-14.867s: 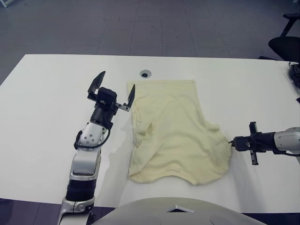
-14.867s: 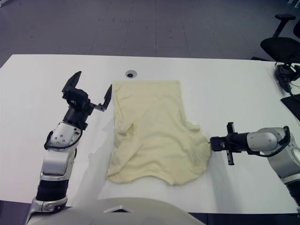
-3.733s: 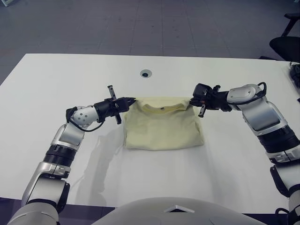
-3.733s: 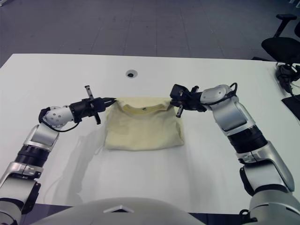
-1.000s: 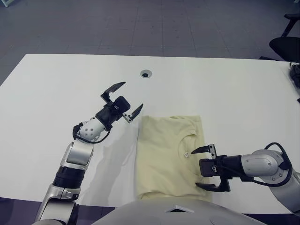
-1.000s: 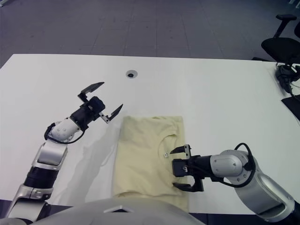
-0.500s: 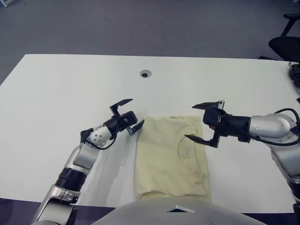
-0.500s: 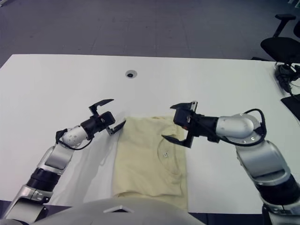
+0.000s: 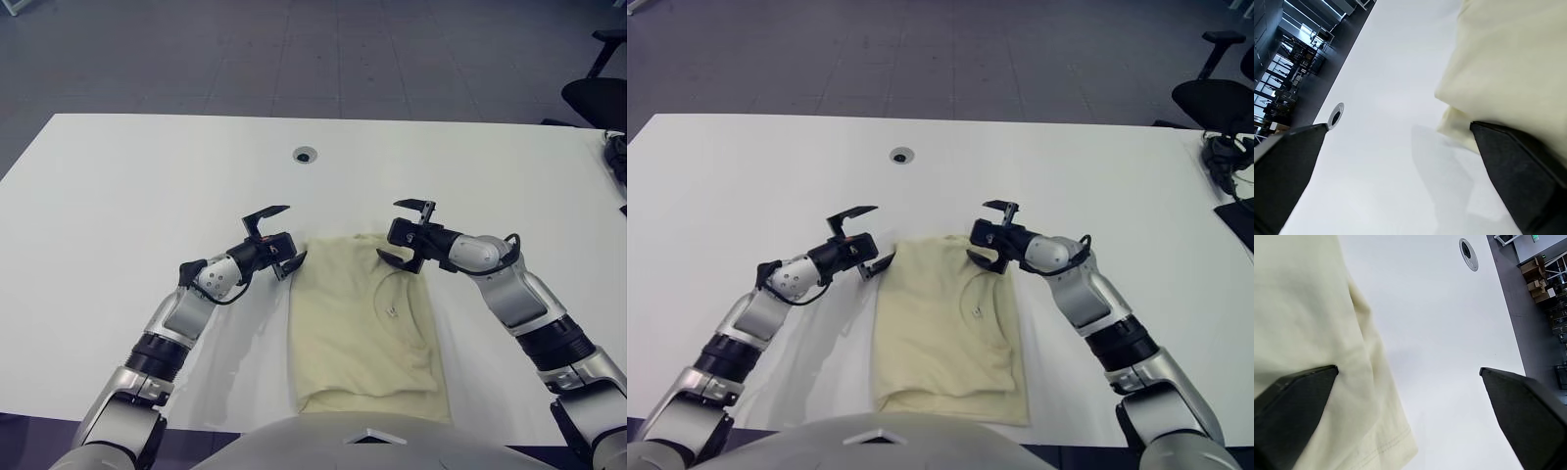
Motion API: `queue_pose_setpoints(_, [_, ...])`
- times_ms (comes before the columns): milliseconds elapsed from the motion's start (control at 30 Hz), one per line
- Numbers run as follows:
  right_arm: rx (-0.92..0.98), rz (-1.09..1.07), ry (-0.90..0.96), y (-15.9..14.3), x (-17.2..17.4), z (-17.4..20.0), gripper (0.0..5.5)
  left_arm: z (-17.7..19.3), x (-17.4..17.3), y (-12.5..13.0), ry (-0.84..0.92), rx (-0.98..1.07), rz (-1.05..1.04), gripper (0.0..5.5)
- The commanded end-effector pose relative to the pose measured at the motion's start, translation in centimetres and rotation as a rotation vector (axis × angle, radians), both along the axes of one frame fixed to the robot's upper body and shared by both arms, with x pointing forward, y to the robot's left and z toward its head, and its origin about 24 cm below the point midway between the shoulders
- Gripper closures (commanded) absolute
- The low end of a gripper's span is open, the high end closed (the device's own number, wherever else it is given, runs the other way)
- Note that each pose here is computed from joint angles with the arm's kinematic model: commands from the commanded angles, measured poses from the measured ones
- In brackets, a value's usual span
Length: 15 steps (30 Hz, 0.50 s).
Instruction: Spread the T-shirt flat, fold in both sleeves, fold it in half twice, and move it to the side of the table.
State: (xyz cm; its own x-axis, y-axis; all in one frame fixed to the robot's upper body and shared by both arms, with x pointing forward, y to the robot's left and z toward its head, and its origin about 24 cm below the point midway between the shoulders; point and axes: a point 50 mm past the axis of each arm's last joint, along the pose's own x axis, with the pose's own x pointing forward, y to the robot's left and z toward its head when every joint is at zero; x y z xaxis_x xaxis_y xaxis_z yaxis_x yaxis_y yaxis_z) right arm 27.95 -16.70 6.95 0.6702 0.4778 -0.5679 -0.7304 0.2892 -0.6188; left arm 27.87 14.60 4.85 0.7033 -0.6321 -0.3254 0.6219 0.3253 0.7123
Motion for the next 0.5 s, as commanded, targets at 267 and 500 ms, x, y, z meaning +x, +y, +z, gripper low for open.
queue_pose_setpoints(267, [-0.082,-0.094,0.097,-0.9,0.4,-4.4,0.10,-2.0,2.9,4.4,0.023,0.222,0.134,0.10])
queue_pose_setpoints(500, [0.031,-0.140,0.039,1.2,3.0,-4.2,0.10,-1.4,4.3,4.7,-0.018,0.238,0.139,0.10])
